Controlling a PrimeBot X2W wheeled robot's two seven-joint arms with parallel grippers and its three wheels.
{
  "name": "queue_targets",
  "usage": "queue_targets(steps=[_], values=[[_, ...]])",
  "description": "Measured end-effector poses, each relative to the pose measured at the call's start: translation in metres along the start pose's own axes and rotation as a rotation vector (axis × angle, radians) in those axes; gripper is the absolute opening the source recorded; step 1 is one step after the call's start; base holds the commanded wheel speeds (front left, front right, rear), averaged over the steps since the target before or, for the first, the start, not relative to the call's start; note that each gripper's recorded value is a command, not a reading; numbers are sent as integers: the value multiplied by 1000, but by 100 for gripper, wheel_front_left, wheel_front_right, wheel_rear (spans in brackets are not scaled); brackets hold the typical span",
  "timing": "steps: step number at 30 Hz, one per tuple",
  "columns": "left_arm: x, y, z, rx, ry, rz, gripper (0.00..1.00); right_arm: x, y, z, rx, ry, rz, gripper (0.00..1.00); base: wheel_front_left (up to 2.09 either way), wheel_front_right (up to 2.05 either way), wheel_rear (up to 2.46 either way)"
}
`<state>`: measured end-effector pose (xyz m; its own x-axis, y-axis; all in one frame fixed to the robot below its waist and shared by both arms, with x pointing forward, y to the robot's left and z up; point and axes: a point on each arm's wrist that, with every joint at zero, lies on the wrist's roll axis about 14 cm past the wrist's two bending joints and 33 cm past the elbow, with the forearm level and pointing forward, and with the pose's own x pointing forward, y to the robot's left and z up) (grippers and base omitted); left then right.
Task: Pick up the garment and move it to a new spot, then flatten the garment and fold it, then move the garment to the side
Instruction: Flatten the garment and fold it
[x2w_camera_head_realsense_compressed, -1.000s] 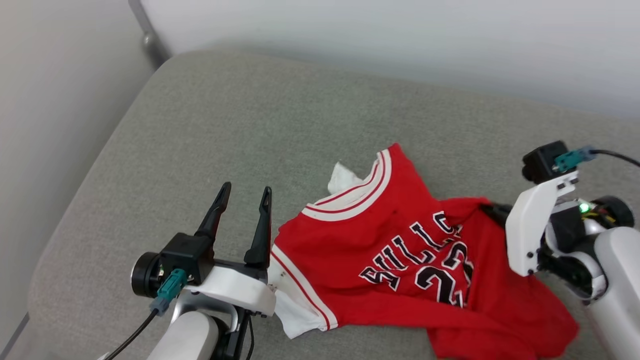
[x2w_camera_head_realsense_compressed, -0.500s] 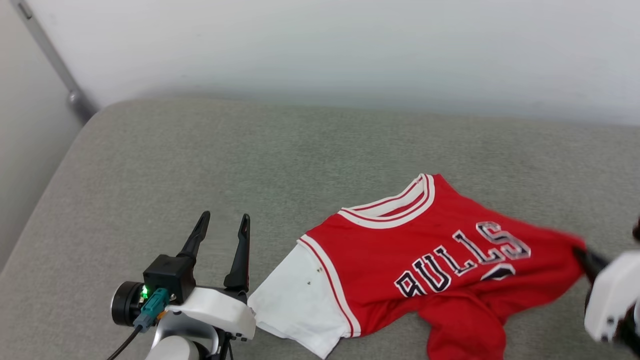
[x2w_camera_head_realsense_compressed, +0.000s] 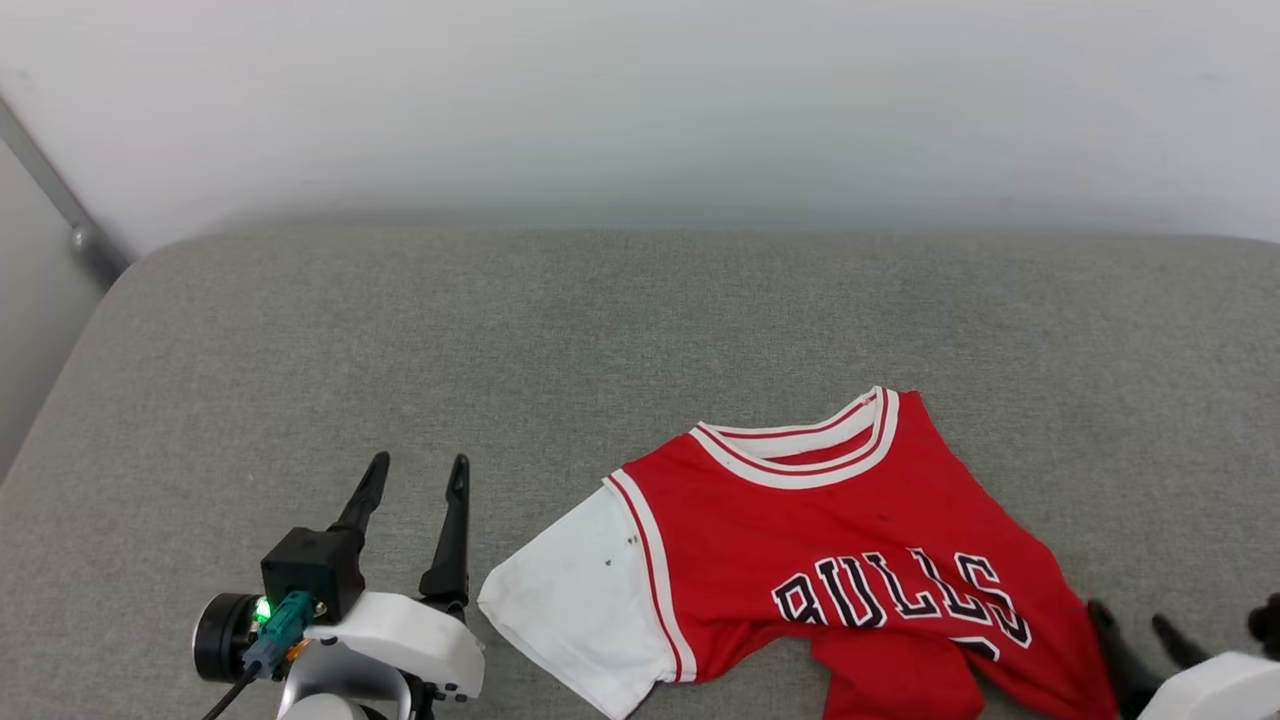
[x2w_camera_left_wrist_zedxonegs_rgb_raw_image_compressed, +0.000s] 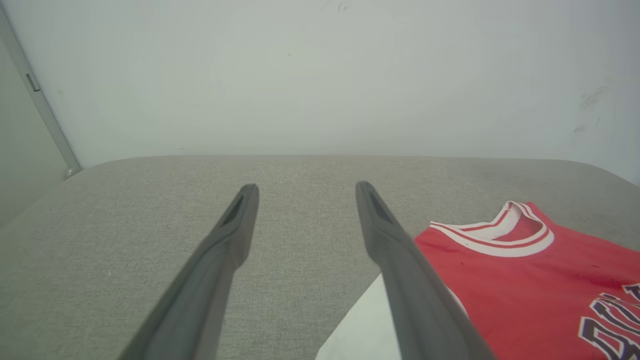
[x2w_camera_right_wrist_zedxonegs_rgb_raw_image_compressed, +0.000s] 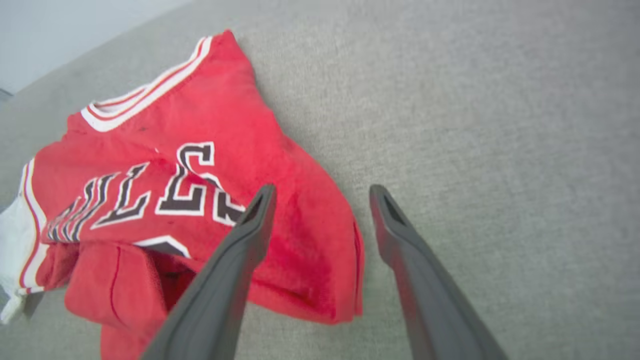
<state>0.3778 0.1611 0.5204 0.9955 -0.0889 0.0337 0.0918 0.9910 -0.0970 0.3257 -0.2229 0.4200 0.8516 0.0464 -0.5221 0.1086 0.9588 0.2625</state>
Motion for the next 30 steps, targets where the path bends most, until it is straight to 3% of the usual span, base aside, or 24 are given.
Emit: queue_targets(steps=[4,11,17,25,30], values=[[-3,3,4,4,-9,12,100,-6,0,38,-1,-180,-3,100,0,0,0],[0,4,7,3,-17,16,100,8,-3,91,-42,-250,5,100,0,0,0],[13,2,12,2,-47,12,100,52,3,96,-94,-62,42,100,0,0,0],[32,8,6,-4,-53,22,100,107,47,46,-180,332,145,100,0,0,0],[37,17,-9,-2,-20,48,100,127,55,9,-182,508,148,100,0,0,0]])
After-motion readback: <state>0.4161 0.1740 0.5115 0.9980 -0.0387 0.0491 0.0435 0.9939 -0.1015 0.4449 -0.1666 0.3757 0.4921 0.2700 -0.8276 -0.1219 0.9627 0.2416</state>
